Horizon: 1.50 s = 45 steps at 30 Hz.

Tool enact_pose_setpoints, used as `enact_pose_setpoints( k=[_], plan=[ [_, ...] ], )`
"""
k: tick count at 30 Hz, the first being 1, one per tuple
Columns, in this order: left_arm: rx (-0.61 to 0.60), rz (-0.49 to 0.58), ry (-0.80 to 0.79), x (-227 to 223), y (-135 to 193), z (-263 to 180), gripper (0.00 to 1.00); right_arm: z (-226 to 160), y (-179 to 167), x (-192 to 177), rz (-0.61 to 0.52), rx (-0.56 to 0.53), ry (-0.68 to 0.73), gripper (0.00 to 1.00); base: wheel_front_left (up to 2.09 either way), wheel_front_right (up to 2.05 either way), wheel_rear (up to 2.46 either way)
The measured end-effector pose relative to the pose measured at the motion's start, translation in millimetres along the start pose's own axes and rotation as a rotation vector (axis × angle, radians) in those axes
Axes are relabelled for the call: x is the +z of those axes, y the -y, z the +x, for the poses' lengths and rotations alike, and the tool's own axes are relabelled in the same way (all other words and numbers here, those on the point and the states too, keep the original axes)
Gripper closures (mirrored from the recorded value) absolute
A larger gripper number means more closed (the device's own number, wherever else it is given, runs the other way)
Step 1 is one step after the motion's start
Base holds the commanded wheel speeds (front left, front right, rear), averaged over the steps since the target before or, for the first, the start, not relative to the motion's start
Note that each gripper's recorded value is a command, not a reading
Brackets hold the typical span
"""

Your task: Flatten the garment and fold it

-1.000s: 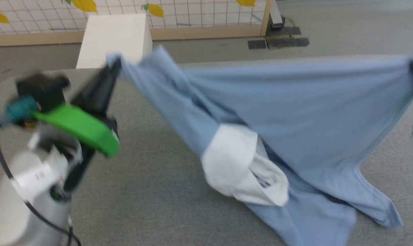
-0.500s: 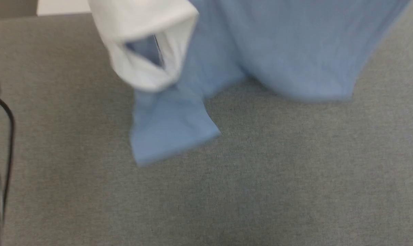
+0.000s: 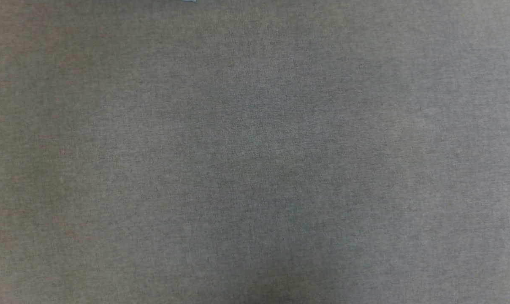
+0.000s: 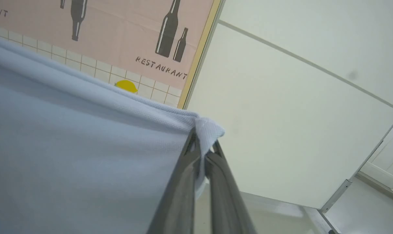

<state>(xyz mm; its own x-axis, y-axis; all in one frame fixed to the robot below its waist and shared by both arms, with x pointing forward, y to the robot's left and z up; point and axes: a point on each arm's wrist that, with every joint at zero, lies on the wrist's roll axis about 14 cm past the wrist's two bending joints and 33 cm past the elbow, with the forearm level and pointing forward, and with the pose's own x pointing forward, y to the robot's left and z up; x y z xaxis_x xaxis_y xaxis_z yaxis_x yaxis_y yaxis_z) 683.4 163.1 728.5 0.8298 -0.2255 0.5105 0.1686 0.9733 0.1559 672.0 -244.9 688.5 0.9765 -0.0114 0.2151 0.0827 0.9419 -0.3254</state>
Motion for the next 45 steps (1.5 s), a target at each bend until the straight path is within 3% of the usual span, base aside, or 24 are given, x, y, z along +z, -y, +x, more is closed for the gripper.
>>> enact_pose_setpoints(
  k=[7,11,16,21,30,39,42,45],
  plan=[
    [-0.136,-0.001,-0.424,-128,33,-91,1.0,-58,-52,-122,0.099,0.125,-0.295,1.0,0.0,0.0,0.0],
    [-0.197,-0.033,-0.619,-160,47,-164,1.0,-119,-79,-172,0.193,0.186,-0.464,1.0,0.0,0.0,0.0],
    [-0.255,-0.137,-0.811,-167,68,-255,1.0,-197,-96,-205,0.281,0.225,-0.629,1.0,0.0,0.0,0.0],
    [-0.302,-0.238,-0.945,-147,89,-333,1.0,-265,-95,-211,0.32,0.237,-0.723,1.0,0.0,0.0,0.0],
    [-0.31,-0.357,-1.174,-109,120,-448,1.0,-341,-79,-199,0.326,0.219,-0.811,1.0,0.0,0.0,0.0],
    [-0.277,-0.382,-1.269,-81,136,-503,1.0,-411,-78,-205,0.342,0.197,-1.006,1.0,0.0,0.0,0.0],
    [-0.258,-0.378,-1.218,-76,138,-500,1.0,-414,-80,-201,0.366,0.176,-0.981,1.0,0.0,0.0,0.0],
    [-0.234,-0.3,-1.059,-70,131,-477,1.0,-398,-80,-186,0.387,0.145,-0.841,1.0,0.0,0.0,0.0]
  ],
)
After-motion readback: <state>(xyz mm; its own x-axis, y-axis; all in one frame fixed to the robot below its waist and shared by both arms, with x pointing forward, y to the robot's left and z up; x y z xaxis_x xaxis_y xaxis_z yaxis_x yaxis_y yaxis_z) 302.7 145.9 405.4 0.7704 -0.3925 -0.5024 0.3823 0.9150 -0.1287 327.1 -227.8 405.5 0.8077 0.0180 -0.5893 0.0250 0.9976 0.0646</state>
